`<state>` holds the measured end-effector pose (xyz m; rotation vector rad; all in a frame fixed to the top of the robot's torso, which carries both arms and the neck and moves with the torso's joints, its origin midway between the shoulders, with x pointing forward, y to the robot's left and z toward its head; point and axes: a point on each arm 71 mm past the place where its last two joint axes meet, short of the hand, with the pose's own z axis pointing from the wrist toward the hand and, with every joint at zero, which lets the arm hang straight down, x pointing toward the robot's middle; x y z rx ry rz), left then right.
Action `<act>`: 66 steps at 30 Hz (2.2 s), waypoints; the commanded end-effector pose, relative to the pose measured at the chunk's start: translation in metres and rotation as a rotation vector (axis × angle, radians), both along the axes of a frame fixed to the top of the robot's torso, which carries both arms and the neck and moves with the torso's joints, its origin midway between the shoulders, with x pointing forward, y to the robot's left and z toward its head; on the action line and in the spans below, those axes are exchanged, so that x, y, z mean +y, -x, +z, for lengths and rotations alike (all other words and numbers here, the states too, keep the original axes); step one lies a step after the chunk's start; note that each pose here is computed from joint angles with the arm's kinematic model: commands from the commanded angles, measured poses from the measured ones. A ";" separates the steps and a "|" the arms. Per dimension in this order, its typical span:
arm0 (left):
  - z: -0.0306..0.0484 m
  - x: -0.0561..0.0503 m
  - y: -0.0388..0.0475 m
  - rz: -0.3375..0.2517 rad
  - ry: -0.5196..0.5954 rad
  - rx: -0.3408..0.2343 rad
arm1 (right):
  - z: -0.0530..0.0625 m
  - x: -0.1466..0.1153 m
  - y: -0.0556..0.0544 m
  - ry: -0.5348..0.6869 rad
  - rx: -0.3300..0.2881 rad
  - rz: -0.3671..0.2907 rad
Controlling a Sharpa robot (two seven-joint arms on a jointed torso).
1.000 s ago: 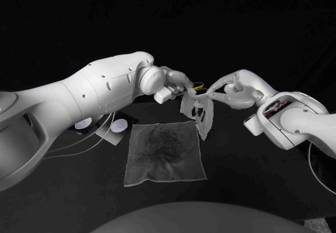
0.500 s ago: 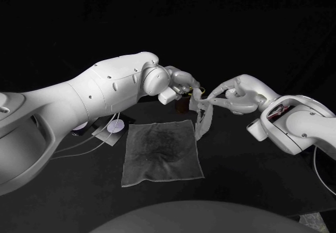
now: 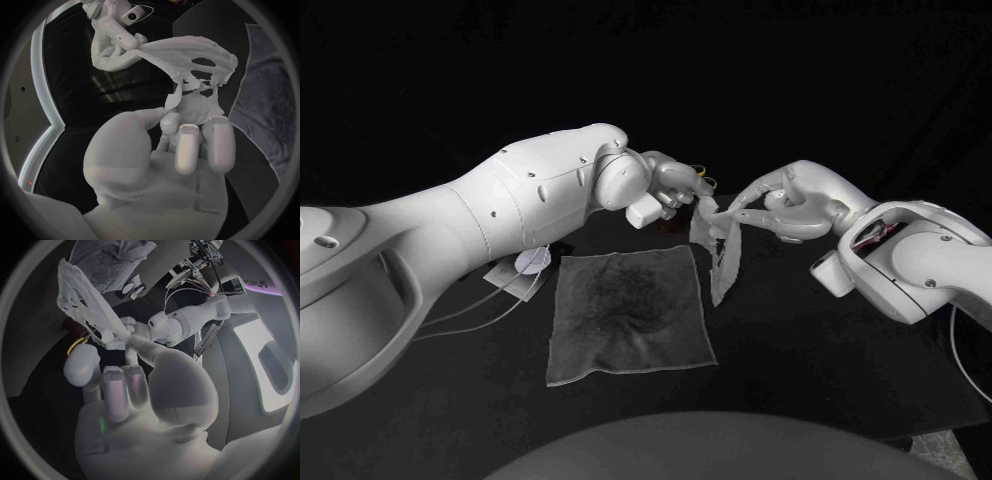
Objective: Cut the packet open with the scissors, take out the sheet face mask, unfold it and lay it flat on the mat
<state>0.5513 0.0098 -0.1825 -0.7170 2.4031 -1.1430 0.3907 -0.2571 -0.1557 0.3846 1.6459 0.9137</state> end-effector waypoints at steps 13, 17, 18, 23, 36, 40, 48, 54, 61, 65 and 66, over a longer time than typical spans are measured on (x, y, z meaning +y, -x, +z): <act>-0.0372 0.019 0.0136 -0.125 -0.043 0.096 | -0.057 0.041 0.019 -0.034 0.168 0.074; -0.0473 0.030 0.0130 -0.118 -0.063 0.109 | -0.075 0.056 0.021 -0.046 0.193 0.086; -0.0492 0.032 0.0127 -0.116 -0.068 0.111 | -0.079 0.059 0.021 -0.048 0.197 0.088; -0.0580 0.047 0.0105 -0.099 -0.099 0.113 | -0.099 0.075 0.019 -0.061 0.209 0.090; -0.0663 0.085 0.0013 -0.034 -0.175 0.070 | -0.121 0.101 0.010 -0.080 0.208 0.094; -0.0686 0.099 -0.0020 -0.014 -0.200 0.048 | -0.125 0.111 0.010 -0.084 0.221 0.109; -0.0752 0.116 -0.0059 -0.001 -0.247 -0.007 | -0.133 0.134 0.010 -0.092 0.254 0.130; -0.0821 0.124 -0.0074 -0.001 -0.282 -0.043 | -0.138 0.152 0.006 -0.097 0.256 0.130; -0.0892 0.130 -0.0073 -0.010 -0.310 -0.048 | -0.145 0.172 0.003 -0.098 0.265 0.138; -0.0926 0.134 -0.0076 -0.010 -0.322 -0.046 | -0.148 0.183 0.005 -0.105 0.281 0.150; -0.0933 0.135 -0.0078 -0.010 -0.326 -0.046 | -0.149 0.186 0.006 -0.106 0.285 0.153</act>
